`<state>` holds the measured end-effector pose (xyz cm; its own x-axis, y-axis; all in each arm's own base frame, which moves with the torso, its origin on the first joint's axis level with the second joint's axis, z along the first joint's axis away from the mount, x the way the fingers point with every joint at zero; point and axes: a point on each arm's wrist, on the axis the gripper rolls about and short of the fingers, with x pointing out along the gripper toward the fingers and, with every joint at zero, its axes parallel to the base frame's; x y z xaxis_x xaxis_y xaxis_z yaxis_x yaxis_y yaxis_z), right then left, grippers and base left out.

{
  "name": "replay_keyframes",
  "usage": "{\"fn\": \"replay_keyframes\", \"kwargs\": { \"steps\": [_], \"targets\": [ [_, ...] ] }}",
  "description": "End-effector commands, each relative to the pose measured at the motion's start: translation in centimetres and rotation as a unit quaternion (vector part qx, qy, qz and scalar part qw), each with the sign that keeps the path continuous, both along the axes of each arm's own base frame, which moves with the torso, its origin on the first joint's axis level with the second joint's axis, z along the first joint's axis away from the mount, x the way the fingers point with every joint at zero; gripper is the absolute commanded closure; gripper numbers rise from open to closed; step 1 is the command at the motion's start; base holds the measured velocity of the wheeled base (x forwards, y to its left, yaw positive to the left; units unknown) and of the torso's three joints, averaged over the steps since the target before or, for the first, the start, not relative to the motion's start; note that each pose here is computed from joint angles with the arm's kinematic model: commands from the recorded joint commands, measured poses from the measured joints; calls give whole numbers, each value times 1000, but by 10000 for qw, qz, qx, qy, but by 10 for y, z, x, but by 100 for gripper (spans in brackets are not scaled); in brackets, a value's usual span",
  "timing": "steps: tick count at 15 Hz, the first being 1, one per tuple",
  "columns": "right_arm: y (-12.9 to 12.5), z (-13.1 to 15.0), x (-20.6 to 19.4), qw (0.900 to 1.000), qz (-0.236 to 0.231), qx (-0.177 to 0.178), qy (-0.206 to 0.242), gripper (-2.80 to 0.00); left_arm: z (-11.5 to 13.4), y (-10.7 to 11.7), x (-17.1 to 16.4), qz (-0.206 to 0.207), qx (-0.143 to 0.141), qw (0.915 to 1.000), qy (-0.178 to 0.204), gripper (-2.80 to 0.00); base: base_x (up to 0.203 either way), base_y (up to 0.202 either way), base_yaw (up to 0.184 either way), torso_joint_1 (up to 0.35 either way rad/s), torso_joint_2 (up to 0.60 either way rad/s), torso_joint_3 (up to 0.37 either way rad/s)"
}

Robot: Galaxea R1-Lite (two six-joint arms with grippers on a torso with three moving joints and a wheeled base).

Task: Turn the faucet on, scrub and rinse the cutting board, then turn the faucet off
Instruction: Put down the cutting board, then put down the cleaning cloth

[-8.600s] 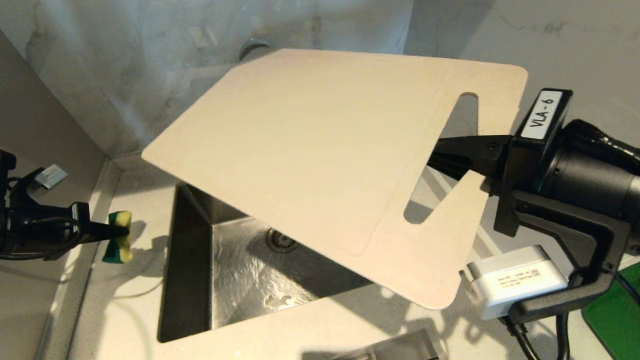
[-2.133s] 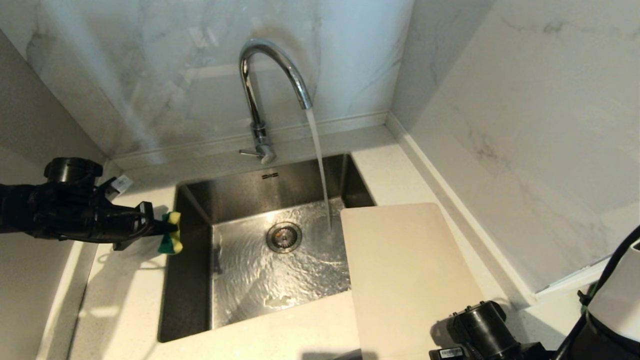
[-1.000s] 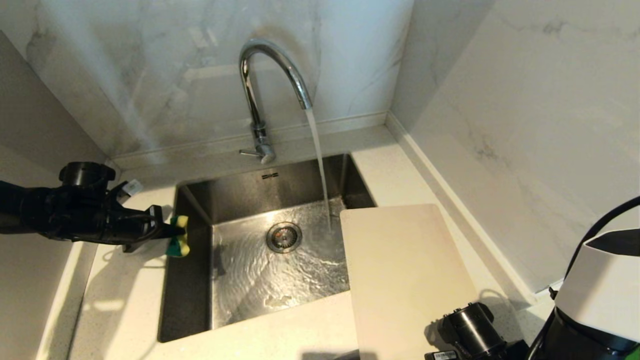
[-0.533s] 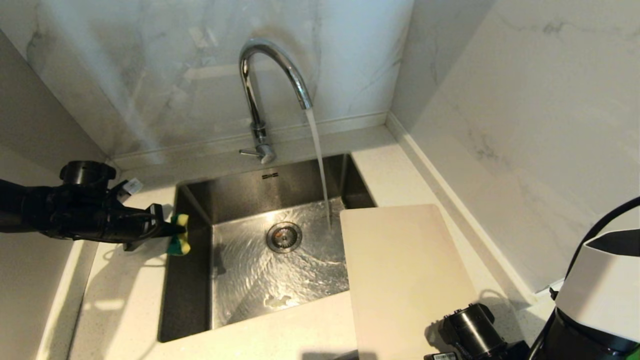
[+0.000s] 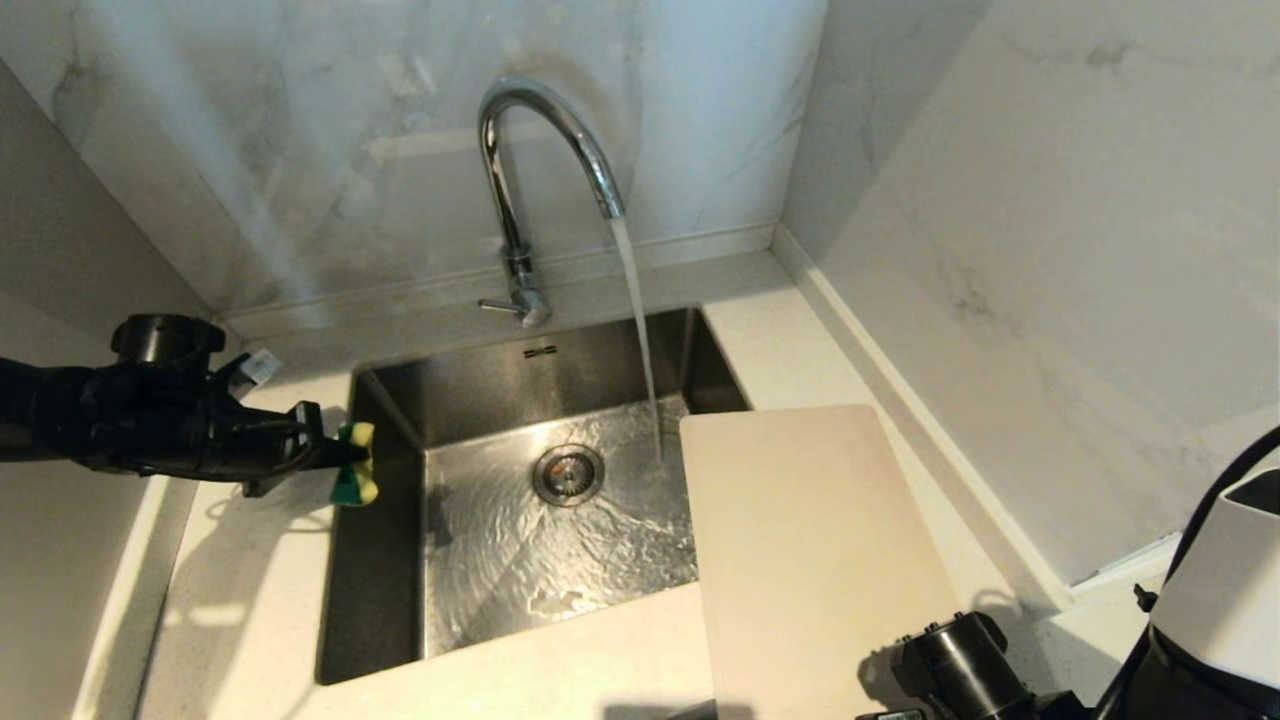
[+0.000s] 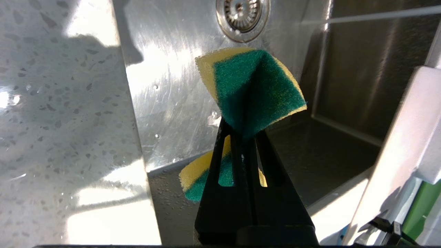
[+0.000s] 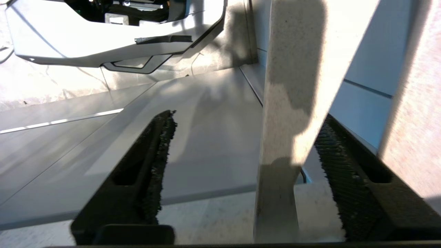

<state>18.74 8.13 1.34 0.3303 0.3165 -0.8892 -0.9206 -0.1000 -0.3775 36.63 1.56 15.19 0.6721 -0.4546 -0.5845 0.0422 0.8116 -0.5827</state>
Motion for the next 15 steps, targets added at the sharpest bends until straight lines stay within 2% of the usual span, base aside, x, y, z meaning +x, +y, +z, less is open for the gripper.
{"fn": "replay_keyframes", "kwargs": {
  "steps": [1, 11, 15],
  "targets": [
    [-1, 9, -3, 9998, 46, 77, -204, -280, 12, 0, -5, 47, -62, 9999, -122, 0, 0, 0, 0, 0, 0, 0],
    [-6, 40, -17, 9952, 75, 426, -873, -280, 45, -12, -31, 31, -175, 9996, -226, 0, 0, 0, 0, 0, 0, 0],
    [-2, 62, -8, 9869, 142, 801, -1391, -280, 47, -12, -34, 231, -9, 9994, -250, 0, 0, 0, 0, 0, 0, 0]
  ]
}}
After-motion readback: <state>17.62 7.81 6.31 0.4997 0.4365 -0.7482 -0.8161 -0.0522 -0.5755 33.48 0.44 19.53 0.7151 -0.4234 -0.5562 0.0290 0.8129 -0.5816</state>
